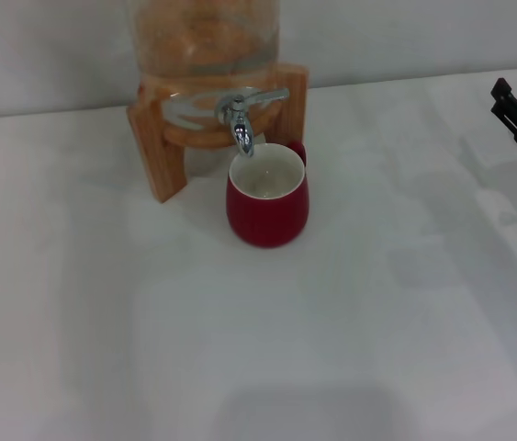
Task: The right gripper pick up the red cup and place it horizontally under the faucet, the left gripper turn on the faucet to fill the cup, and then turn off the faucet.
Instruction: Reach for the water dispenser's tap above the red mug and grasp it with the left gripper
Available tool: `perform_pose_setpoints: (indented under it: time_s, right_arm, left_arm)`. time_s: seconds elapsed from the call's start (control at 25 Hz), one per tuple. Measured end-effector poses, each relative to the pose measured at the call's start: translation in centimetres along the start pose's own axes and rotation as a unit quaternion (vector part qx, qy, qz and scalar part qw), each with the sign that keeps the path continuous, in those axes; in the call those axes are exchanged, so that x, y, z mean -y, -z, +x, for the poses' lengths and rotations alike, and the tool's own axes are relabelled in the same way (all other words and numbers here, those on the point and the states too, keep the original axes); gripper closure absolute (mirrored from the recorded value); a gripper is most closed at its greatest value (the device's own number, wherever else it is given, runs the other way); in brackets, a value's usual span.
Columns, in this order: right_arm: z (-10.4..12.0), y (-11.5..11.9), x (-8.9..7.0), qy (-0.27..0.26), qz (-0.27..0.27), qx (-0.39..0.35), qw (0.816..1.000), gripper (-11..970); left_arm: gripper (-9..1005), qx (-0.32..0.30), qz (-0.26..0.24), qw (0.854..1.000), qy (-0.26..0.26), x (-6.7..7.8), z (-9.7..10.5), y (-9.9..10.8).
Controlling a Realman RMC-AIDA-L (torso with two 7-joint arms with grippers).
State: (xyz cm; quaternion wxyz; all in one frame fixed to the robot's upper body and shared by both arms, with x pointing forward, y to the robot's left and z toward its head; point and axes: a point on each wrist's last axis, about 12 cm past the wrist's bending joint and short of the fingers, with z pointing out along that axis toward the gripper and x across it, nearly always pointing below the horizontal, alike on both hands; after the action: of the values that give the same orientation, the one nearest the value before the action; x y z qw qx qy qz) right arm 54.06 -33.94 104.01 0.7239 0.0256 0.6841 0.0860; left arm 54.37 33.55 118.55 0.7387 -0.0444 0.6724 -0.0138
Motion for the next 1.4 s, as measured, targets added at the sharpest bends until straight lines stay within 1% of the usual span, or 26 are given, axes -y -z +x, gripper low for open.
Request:
perform_pose_setpoints:
  time_s: [0.12, 0.2, 0.28, 0.44, 0.52, 0.64, 0.88, 1.04, 1.28, 1.4]
  right_arm:
    - [0.0, 0.0, 0.0, 0.0, 0.0, -0.001, 1.0, 130]
    - [0.0, 0.0, 0.0, 0.0, 0.0, -0.002, 1.0, 130]
    - [0.0, 0.0, 0.0, 0.0, 0.0, -0.002, 1.0, 130]
    - [0.1, 0.0, 0.0, 0.001, 0.0, -0.003, 1.0, 130]
    - [0.1, 0.0, 0.0, 0.001, 0.0, -0.004, 1.0, 130]
    - [0.1, 0.0, 0.0, 0.001, -0.001, -0.005, 1.0, 130]
    - [0.1, 0.0, 0.0, 0.002, -0.002, -0.005, 1.0, 130]
    - [0.1, 0.0, 0.0, 0.002, -0.002, -0.005, 1.0, 130]
    - [0.2, 0.1, -0.1, 0.001, -0.002, -0.006, 1.0, 130]
    - [0.2, 0.0, -0.1, 0.001, -0.002, -0.005, 1.0, 130]
  left_arm:
    - [166, 0.008, 0.016, 0.999, 0.031, -0.3, 0.1, 0.0]
    - [166, 0.006, 0.031, 0.999, 0.039, -0.4, 0.2, -0.1]
    - [167, -0.001, 0.041, 0.999, 0.03, -0.3, 0.3, -0.3]
    - [167, -0.027, 0.054, 0.998, -0.015, 0.9, 0.5, -0.6]
    - [167, -0.044, 0.055, 0.997, -0.036, 1.9, 0.5, -1.0]
    - [167, -0.063, 0.061, 0.994, -0.059, 2.6, 0.5, -1.3]
    - [166, -0.066, 0.071, 0.993, -0.067, 2.8, 0.1, -1.3]
    - [166, -0.061, 0.061, 0.994, -0.061, 2.7, 0.1, -1.1]
    - [166, -0.035, 0.044, 0.998, -0.041, 2.5, 0.8, -0.9]
    - [166, -0.024, 0.055, 0.997, -0.049, 2.1, 1.5, -0.8]
